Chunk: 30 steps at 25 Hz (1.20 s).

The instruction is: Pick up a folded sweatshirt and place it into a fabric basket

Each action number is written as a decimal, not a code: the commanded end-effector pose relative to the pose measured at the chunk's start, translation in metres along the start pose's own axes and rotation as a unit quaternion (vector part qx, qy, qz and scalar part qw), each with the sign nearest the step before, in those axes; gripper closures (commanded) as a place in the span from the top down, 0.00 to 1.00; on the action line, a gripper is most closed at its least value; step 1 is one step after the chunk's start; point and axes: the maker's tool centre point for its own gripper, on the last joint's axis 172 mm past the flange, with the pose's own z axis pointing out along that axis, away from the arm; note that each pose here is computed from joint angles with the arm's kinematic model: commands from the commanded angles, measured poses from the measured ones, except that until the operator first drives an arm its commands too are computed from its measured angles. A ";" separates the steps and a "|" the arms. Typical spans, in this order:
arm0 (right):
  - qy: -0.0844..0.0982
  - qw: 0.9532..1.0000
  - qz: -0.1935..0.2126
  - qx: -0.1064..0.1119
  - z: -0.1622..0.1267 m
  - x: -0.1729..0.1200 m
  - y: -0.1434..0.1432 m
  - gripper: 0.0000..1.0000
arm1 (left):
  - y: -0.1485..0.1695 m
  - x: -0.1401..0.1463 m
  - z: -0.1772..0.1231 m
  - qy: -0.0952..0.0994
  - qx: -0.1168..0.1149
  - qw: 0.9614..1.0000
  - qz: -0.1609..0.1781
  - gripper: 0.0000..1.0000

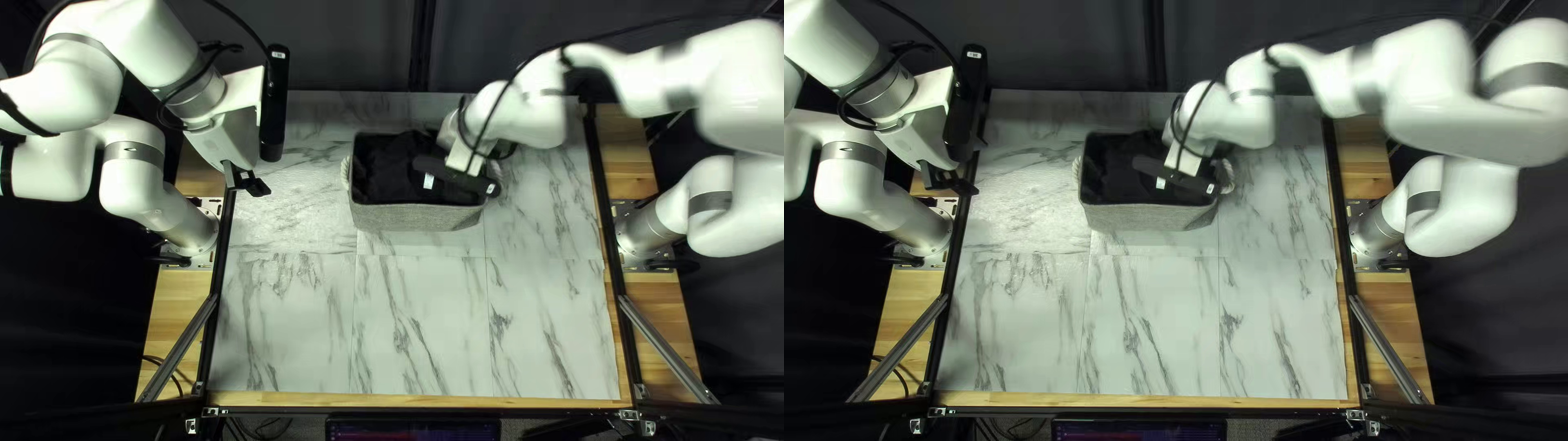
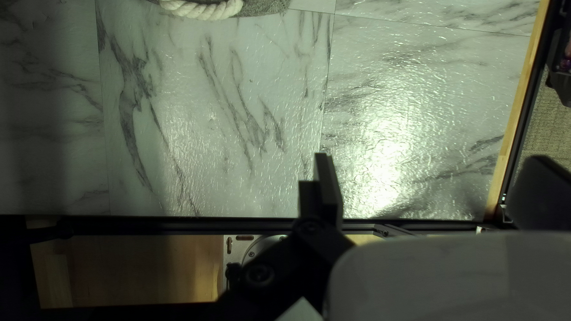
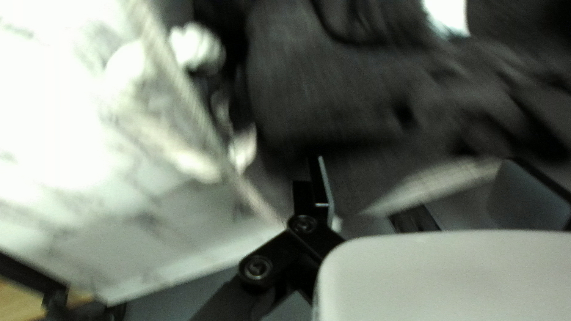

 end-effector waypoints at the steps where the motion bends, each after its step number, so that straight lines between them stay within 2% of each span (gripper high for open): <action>1: 0.011 1.000 0.006 -0.008 0.001 0.004 0.000 1.00 | 0.000 0.000 0.000 0.000 0.000 1.000 0.000 1.00; 3: 0.020 1.000 0.001 -0.008 -0.002 0.019 0.004 1.00 | 0.000 0.000 0.000 0.000 0.000 1.000 0.000 1.00; 7: 0.025 1.000 0.001 -0.003 0.000 0.045 0.003 1.00 | 0.000 0.000 0.000 0.000 0.000 1.000 0.000 1.00; 15: 0.011 1.000 0.003 0.027 0.015 0.125 -0.004 1.00 | 0.000 0.000 0.000 0.000 0.000 1.000 0.000 1.00; 17: 0.006 0.999 0.002 0.033 0.024 0.131 -0.001 1.00 | 0.000 0.000 0.000 0.000 0.000 1.000 0.000 1.00; 20: -0.001 0.999 0.003 0.039 0.034 0.127 0.004 1.00 | 0.000 0.000 0.000 0.000 0.000 1.000 0.000 1.00; 24: 0.005 0.999 -0.003 0.048 0.042 0.124 0.006 1.00 | 0.000 0.000 0.000 0.000 0.000 1.000 0.000 1.00; 27: 0.012 0.998 -0.011 0.060 0.058 0.121 0.001 1.00 | 0.000 0.000 0.000 0.000 0.000 1.000 0.000 1.00; 30: 0.009 0.998 -0.014 0.066 0.071 0.120 0.001 1.00 | 0.000 0.000 0.000 0.000 0.000 1.000 0.000 1.00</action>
